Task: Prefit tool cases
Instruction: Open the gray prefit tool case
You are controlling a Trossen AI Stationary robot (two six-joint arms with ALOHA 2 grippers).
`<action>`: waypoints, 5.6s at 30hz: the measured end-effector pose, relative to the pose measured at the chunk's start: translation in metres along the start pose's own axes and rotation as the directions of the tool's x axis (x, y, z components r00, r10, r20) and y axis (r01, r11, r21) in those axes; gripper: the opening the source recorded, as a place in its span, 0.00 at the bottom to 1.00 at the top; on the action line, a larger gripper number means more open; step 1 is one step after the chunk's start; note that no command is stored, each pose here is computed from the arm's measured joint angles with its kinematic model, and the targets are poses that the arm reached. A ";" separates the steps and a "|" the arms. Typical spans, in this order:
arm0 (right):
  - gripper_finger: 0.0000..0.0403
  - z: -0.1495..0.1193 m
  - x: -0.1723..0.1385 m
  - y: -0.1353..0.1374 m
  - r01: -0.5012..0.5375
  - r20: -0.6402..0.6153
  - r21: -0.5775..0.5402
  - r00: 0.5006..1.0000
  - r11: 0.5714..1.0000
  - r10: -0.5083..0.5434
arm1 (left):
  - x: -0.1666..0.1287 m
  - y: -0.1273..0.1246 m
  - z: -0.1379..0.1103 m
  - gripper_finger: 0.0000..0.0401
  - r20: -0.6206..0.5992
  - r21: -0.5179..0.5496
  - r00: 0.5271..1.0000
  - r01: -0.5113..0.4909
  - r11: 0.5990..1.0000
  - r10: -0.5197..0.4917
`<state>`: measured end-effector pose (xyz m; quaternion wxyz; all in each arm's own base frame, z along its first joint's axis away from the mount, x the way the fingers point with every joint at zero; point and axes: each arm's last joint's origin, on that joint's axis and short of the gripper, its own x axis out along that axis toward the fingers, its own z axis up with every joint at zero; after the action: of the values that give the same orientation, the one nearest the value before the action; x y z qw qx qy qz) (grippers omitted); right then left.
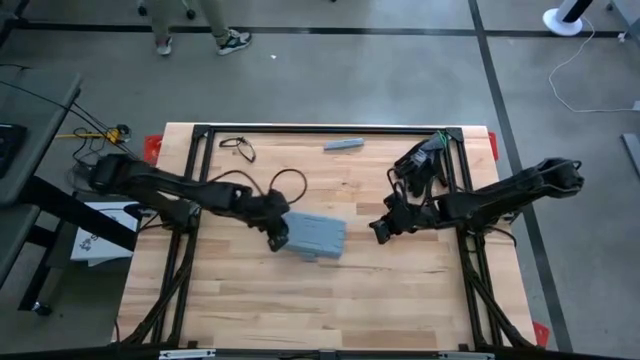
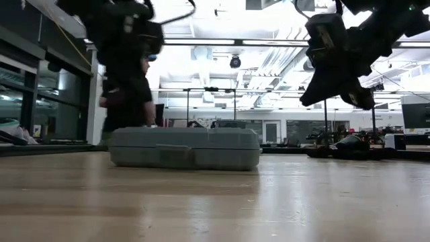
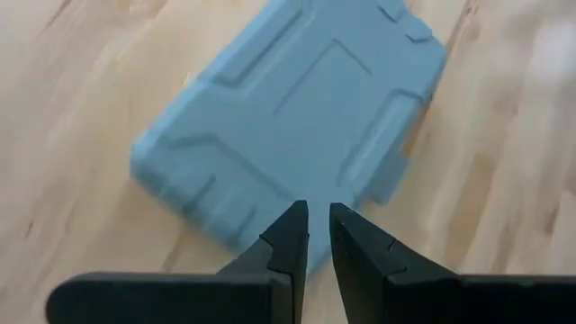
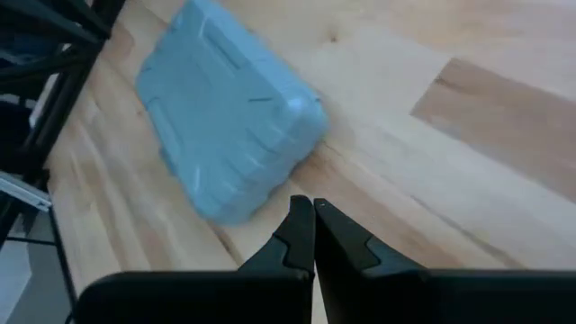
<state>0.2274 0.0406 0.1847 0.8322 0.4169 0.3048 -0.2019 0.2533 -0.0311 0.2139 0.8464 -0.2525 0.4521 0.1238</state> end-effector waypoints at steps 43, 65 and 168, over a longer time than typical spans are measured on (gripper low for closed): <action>0.00 -0.031 0.066 0.001 -0.048 -0.146 0.108 0.987 0.993 0.064 | 0.064 0.005 -0.045 0.11 0.019 -0.245 0.987 0.162 0.956 -0.162; 0.00 -0.024 0.054 0.007 -0.101 -0.117 0.112 0.987 0.989 0.114 | 0.053 -0.007 -0.031 0.11 -0.020 -0.196 0.985 0.162 0.967 -0.169; 0.00 0.002 0.038 0.025 -0.251 0.269 0.319 0.949 0.914 0.167 | -0.035 0.080 0.001 0.02 0.042 0.013 0.986 -0.160 0.987 0.160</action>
<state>0.2703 0.0496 0.1743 0.7920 0.5612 0.1164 -0.2102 0.1992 0.0371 0.2183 0.8449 -0.2059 0.4546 0.1926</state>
